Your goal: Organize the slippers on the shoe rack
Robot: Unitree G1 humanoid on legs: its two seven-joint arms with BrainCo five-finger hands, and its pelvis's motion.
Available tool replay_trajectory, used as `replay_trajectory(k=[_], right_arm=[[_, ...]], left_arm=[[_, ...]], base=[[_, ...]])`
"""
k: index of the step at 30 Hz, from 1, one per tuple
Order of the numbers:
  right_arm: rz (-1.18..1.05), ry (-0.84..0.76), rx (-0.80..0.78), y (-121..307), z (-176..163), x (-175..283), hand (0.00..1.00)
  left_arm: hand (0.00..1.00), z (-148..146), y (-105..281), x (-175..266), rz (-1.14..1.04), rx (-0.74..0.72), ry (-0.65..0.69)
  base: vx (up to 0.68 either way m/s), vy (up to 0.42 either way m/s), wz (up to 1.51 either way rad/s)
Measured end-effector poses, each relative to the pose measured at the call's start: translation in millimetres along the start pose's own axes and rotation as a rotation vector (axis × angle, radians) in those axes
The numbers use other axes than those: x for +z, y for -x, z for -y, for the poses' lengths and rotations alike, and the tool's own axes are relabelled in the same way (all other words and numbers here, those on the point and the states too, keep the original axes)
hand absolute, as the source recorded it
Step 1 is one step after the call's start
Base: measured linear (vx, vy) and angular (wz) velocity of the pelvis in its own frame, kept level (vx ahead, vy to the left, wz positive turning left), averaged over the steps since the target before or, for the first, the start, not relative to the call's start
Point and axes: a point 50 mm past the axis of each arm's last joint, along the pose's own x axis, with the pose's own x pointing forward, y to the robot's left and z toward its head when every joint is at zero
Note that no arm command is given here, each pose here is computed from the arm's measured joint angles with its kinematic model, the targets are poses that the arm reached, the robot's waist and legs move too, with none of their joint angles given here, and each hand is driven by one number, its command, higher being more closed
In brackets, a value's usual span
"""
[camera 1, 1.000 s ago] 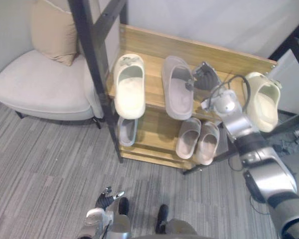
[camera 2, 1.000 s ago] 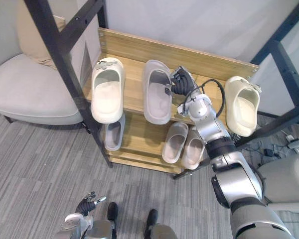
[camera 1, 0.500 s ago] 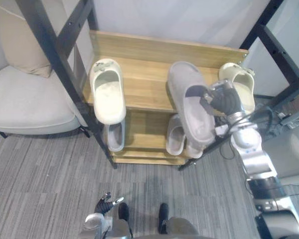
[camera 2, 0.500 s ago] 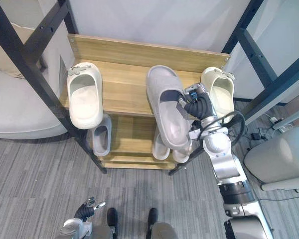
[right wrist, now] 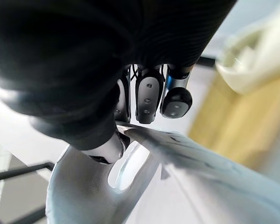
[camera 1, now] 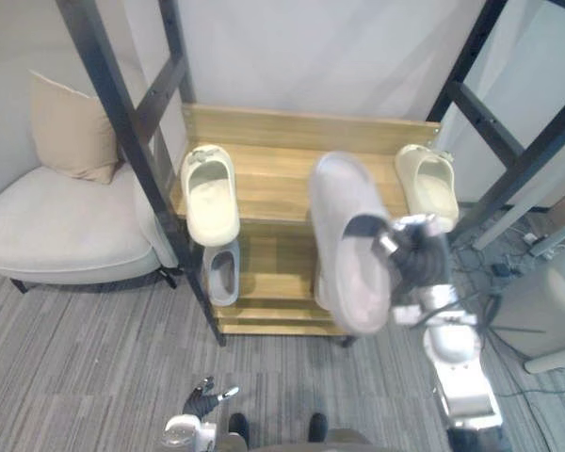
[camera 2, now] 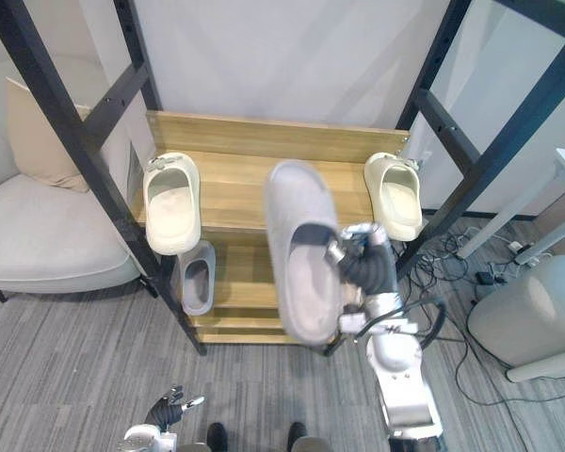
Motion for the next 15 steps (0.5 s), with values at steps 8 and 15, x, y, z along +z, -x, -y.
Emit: replay_trajectory(k=[8, 15], right_arm=[[-0.296, -0.01, 0.246, 36, -50, -58, 1.0], [-0.212, 0.108, 0.224, -23, -45, -62, 1.0]], left_arm=[[0.0, 7, -2, 4, 0.011, -0.031, -0.048], [0.0, 17, -15, 69, 0.199, -0.054, -0.051]], base=[[0.0, -0.004, 0.01], [-0.2, -0.007, 0.07]])
